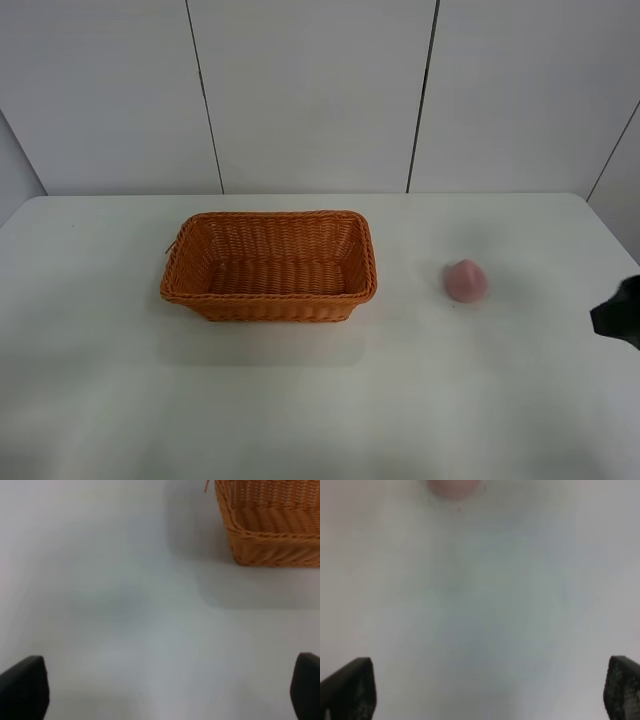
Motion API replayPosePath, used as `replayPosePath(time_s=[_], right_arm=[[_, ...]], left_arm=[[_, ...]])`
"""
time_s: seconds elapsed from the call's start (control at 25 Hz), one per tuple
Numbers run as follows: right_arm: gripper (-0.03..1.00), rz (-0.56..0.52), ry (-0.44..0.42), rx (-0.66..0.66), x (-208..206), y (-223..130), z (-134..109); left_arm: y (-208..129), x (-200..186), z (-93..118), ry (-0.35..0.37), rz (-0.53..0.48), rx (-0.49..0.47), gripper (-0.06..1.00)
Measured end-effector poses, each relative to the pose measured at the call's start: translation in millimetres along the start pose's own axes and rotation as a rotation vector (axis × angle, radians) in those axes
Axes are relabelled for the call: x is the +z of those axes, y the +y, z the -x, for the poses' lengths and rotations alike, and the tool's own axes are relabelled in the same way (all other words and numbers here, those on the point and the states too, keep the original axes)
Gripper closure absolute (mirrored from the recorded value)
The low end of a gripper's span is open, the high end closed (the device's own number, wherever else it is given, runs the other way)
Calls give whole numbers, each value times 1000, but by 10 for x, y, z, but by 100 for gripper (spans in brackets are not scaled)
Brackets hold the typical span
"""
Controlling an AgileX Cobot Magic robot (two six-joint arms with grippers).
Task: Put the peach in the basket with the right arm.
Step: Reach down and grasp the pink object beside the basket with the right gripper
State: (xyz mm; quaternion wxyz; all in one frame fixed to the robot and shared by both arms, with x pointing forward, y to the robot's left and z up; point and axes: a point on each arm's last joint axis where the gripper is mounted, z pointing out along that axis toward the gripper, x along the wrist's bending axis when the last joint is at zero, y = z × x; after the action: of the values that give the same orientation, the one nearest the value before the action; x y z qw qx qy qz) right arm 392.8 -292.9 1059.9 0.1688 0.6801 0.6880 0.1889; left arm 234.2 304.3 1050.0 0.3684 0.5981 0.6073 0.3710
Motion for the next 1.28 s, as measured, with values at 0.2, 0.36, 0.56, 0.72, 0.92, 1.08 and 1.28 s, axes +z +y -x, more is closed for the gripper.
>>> replayPosePath(time_s=[0.2, 0.36, 0.56, 0.72, 0.92, 1.08, 1.28], right_arm=[[27, -173, 1, 8, 636, 634, -6], [27, -240, 0, 10, 1135, 1087, -6], [27, -270, 9, 22, 1667, 1506, -16], [27, -295, 55, 54, 1893, 1661, -74], [27, -328, 74, 21, 2034, 1652, -244], [27, -331, 68, -27, 2106, 1629, -364], [27, -345, 55, -36, 2219, 1600, -346]], left_arm=[[0, 0, 0, 0, 0, 0, -5], [0, 0, 0, 0, 0, 0, -5], [0, 0, 0, 0, 0, 0, -5], [0, 0, 0, 0, 0, 0, -5], [0, 0, 0, 0, 0, 0, -5], [0, 0, 0, 0, 0, 0, -5], [0, 0, 0, 0, 0, 0, -5]])
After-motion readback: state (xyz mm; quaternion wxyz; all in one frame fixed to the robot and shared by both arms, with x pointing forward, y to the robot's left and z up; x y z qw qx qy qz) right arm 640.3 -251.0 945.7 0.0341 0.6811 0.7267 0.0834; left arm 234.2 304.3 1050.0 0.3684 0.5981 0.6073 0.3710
